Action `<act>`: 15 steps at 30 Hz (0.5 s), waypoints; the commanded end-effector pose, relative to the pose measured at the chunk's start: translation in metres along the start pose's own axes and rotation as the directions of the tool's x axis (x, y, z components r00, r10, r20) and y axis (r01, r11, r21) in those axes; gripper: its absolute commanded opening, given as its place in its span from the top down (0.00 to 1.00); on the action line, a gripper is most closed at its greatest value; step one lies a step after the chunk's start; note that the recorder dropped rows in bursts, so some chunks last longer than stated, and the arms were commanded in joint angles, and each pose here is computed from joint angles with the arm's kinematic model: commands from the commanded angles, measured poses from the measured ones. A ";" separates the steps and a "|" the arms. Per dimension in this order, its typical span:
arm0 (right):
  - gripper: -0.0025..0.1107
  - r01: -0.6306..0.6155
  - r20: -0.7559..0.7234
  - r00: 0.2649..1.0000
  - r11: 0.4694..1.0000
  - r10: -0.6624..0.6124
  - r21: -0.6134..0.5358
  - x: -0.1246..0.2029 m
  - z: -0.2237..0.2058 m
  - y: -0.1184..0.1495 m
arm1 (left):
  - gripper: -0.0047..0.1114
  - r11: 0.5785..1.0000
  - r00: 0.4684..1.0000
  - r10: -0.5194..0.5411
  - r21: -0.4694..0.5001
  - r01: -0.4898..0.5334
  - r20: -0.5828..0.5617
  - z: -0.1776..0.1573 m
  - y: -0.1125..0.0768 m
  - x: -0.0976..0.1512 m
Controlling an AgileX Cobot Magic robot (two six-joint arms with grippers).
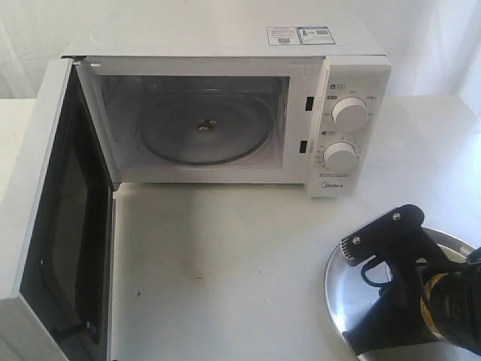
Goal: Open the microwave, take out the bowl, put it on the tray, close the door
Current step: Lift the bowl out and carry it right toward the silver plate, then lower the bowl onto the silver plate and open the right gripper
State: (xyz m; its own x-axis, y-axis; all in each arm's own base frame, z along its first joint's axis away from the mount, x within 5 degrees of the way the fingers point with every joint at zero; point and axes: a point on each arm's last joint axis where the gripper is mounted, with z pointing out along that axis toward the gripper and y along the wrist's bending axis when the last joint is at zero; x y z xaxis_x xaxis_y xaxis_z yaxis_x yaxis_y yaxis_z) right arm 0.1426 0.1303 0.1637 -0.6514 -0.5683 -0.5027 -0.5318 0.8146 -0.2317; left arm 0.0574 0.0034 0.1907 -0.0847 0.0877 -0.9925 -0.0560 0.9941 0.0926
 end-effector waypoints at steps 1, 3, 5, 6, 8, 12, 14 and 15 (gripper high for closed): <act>0.87 0.037 -0.013 0.999 0.999 -0.037 -0.008 0.005 0.005 0.003 | 0.96 1.000 1.000 -0.006 0.003 0.006 0.002 0.000 0.000 -0.001; 0.80 0.043 -0.017 0.999 0.999 -0.043 -0.027 0.008 0.006 0.005 | 0.96 1.000 1.000 -0.006 0.003 0.006 0.002 0.000 0.000 -0.001; 0.71 0.045 -0.012 0.999 0.998 -0.045 -0.046 0.008 0.007 0.007 | 0.96 1.000 1.000 -0.006 0.003 0.006 0.002 0.000 0.000 -0.001; 0.66 0.045 -0.012 0.999 0.998 -0.045 -0.047 0.008 0.007 0.007 | 0.96 1.000 1.000 -0.006 0.003 0.006 0.002 0.000 0.000 -0.001; 0.57 0.063 -0.003 0.998 0.997 -0.063 -0.046 0.008 0.007 0.007 | 0.96 1.000 1.000 -0.006 0.003 0.006 0.002 0.000 0.000 -0.001; 0.55 0.036 0.105 0.994 0.994 -0.025 -0.104 -0.006 0.001 0.011 | 0.96 1.000 1.000 -0.006 0.003 0.006 0.002 0.000 0.000 -0.001; 0.56 0.078 0.230 0.973 0.974 -0.029 -0.210 -0.019 -0.012 0.018 | 0.96 1.000 1.000 -0.006 0.003 0.006 0.002 0.000 0.000 -0.001; 0.57 0.109 0.296 0.955 0.959 -0.028 -0.261 -0.026 -0.021 0.021 | 0.96 1.000 1.000 -0.006 0.003 0.006 0.002 0.000 0.000 -0.001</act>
State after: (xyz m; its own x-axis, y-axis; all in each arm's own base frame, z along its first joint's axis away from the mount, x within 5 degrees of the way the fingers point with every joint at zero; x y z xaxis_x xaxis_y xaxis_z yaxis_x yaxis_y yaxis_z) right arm 0.1413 0.1432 0.1646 -0.5655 -0.5759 -0.5904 -0.6205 0.7687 -0.1554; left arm 0.0574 0.0034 0.1907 -0.0847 0.0877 -0.9925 -0.0560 0.9941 0.0926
